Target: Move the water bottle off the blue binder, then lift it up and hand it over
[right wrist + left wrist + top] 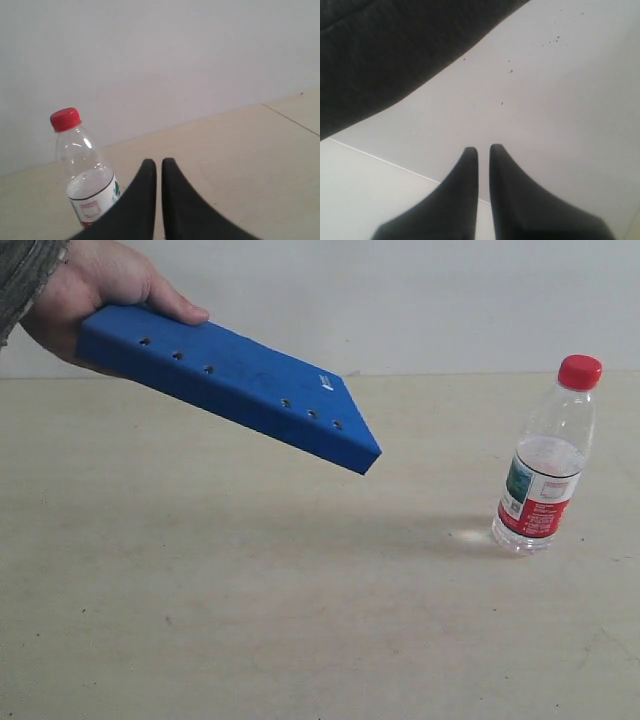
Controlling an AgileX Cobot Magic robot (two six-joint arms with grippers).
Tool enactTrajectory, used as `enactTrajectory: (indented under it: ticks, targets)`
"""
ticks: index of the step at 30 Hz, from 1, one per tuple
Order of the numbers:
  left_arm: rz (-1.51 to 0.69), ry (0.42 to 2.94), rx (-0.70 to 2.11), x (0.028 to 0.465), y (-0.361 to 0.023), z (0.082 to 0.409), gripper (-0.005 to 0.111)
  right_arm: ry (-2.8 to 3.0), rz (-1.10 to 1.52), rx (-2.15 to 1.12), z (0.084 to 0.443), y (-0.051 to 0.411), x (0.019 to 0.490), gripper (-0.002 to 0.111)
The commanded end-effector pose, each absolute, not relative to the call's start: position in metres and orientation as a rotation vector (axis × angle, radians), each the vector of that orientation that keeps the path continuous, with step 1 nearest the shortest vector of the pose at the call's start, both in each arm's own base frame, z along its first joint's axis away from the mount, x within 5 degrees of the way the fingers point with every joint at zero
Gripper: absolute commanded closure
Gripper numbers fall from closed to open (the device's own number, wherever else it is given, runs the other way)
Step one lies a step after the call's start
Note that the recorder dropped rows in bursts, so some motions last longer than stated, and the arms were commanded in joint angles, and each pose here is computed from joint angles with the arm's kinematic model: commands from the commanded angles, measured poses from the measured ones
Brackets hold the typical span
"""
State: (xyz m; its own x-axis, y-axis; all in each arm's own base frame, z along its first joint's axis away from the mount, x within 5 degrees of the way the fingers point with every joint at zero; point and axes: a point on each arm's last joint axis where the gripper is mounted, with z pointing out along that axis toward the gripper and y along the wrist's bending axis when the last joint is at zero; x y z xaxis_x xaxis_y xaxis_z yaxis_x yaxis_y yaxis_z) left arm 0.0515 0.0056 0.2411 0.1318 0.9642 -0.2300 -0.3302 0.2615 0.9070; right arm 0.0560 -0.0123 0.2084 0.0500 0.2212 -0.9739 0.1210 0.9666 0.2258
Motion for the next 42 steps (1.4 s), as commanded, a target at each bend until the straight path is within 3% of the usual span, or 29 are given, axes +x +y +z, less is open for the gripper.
enactTrajectory:
  ticks: [1,9,15,18,42]
  targets:
    - [1.091,1.007,0.805,0.052,0.006,0.24,0.102,1.567,0.147,0.336,0.203,-0.013,0.057,0.107]
    - [1.091,1.007,0.805,0.052,0.006,0.24,0.102,1.503,0.406,0.28,0.211,0.004,0.057,0.107]
    - [1.091,1.007,0.805,0.052,0.006,0.24,0.102,1.657,-0.013,-0.078,0.198,0.001,0.057,0.107]
    - [1.091,1.007,0.805,0.052,0.006,0.24,0.102,1.825,0.036,-0.003,0.183,0.0,0.054,0.107]
    - [1.091,1.007,0.805,0.052,0.006,0.24,0.102,1.826,0.043,-0.003,0.183,0.0,0.055,0.107]
